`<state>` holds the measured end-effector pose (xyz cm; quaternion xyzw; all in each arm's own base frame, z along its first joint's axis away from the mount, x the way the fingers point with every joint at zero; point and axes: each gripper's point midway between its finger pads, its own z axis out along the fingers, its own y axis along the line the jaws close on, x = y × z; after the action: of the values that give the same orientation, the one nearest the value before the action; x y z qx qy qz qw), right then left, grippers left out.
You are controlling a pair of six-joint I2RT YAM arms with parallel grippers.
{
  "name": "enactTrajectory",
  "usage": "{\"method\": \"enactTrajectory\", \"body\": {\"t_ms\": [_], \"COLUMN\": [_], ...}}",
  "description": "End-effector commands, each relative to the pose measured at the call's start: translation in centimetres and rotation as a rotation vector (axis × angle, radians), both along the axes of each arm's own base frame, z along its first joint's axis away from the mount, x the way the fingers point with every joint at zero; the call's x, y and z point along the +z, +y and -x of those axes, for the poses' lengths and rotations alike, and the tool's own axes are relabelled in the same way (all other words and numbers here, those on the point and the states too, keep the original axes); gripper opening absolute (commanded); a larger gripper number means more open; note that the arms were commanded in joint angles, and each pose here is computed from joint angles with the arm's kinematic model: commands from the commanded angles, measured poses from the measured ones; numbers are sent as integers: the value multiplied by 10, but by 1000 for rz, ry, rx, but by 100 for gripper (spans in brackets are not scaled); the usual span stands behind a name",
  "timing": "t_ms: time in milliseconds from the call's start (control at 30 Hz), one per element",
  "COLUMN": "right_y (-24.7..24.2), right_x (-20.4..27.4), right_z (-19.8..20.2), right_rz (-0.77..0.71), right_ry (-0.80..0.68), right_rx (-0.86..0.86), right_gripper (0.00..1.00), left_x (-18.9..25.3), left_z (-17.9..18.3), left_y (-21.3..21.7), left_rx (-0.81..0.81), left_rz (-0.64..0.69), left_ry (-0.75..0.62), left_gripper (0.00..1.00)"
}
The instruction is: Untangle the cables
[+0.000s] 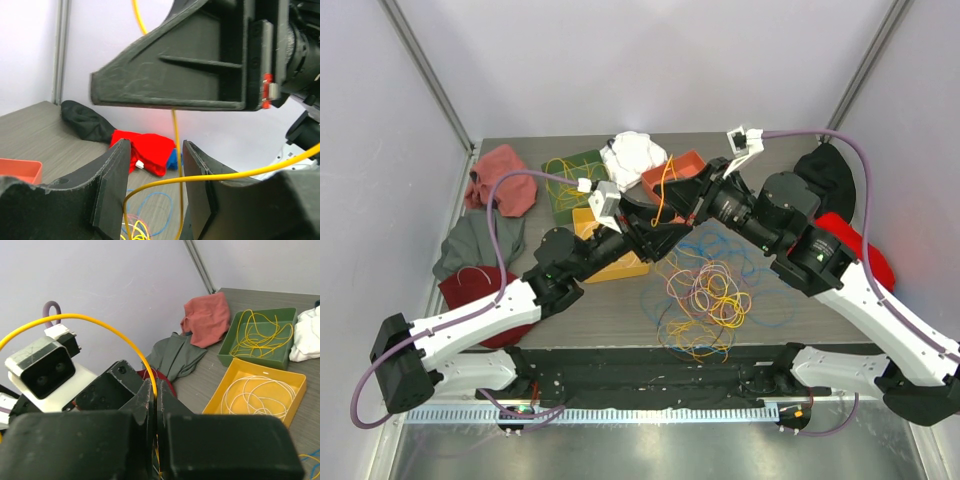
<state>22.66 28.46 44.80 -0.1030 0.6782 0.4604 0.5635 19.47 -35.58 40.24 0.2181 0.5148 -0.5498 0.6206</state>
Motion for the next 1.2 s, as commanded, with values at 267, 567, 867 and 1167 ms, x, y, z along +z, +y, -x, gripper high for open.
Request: {"method": "enactTrajectory", "body": {"t_ms": [267, 567, 867, 1167], "right_y": [-1, -10, -69, -107], "right_x": [25, 0, -13, -45], "right_z": [17, 2, 0, 6], "right_rz": [-81, -14, 54, 91], "right_ry": [-29, 2, -1, 4], "right_rx": [60, -34, -258, -373], "right_gripper": [1, 59, 100, 100], "left_x": [30, 19, 19, 49], "left_z": [6, 0, -69, -201], "left_y": [2, -3, 48, 141], "left_rx": [-9, 5, 258, 626], "left_rz": [42, -54, -190, -160], "left_ry": [-68, -18, 152, 218], "left_gripper": [23, 0, 0, 0]}}
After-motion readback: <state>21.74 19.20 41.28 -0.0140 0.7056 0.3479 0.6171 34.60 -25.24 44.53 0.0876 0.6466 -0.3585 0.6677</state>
